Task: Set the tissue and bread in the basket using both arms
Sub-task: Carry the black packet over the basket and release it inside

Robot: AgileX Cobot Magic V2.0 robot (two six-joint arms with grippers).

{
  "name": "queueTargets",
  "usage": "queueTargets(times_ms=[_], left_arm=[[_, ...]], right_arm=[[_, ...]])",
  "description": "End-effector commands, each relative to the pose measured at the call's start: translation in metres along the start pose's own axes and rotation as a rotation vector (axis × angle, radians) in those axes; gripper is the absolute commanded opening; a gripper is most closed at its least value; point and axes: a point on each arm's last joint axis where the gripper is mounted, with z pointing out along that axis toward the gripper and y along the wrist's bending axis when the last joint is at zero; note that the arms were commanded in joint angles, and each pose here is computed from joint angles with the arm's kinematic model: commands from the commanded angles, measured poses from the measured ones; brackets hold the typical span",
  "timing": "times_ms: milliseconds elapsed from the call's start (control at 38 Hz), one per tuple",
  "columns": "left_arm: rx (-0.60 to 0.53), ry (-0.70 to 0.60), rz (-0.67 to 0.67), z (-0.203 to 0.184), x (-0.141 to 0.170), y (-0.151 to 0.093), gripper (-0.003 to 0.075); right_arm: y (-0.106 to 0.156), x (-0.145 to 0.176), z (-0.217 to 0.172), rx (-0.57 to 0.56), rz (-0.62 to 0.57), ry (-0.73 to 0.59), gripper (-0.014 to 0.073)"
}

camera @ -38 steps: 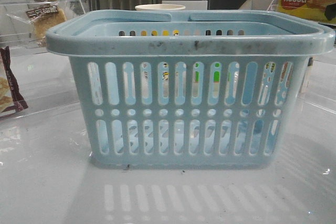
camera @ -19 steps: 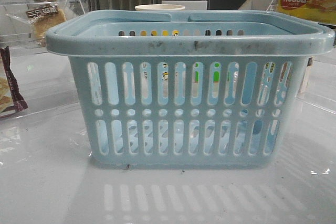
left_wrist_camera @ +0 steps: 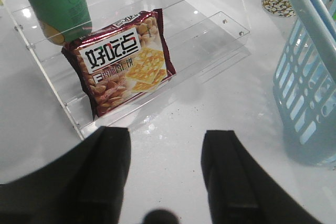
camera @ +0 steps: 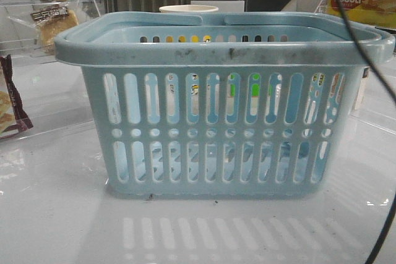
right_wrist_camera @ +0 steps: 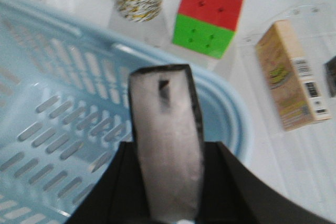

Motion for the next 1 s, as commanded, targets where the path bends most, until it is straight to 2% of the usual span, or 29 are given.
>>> queueTargets(times_ms=[0,105,368,447,604,657,710,972], left_arm=[[0.010,-0.091,-0.015,-0.004,-0.014,-0.001,0.0380],[0.010,-0.091,-0.015,-0.004,-0.014,-0.001,0.0380],[0.010,-0.091,-0.015,-0.004,-0.014,-0.001,0.0380],[0.010,-0.091,-0.015,-0.004,-0.014,-0.001,0.0380],[0.010,-0.091,-0.015,-0.004,-0.014,-0.001,0.0380],[0.010,-0.091,-0.015,-0.004,-0.014,-0.001,0.0380],[0.010,-0.091,-0.015,-0.004,-0.014,-0.001,0.0380],[0.010,-0.091,-0.015,-0.004,-0.014,-0.001,0.0380]], right_arm=[[0.017,-0.004,-0.012,-0.059,-0.032,-0.113,0.0183],[0.032,0.009,0.005,-0.104,-0.042,-0.092,0.0183],[0.044,0.024,0.042,-0.166,0.016,-0.019,0.0200],[0.045,0.025,0.050,-0.169,0.021,-0.011,0.0275],[0.046,0.026,0.058,-0.168,0.021,0.000,0.0538],[0.046,0.027,0.058,-0.168,0.021,0.001,0.0581],[0.046,0.026,0.058,-0.168,0.021,-0.003,0.0601],[0.044,0.021,0.044,-0.169,0.010,-0.059,0.0591]])
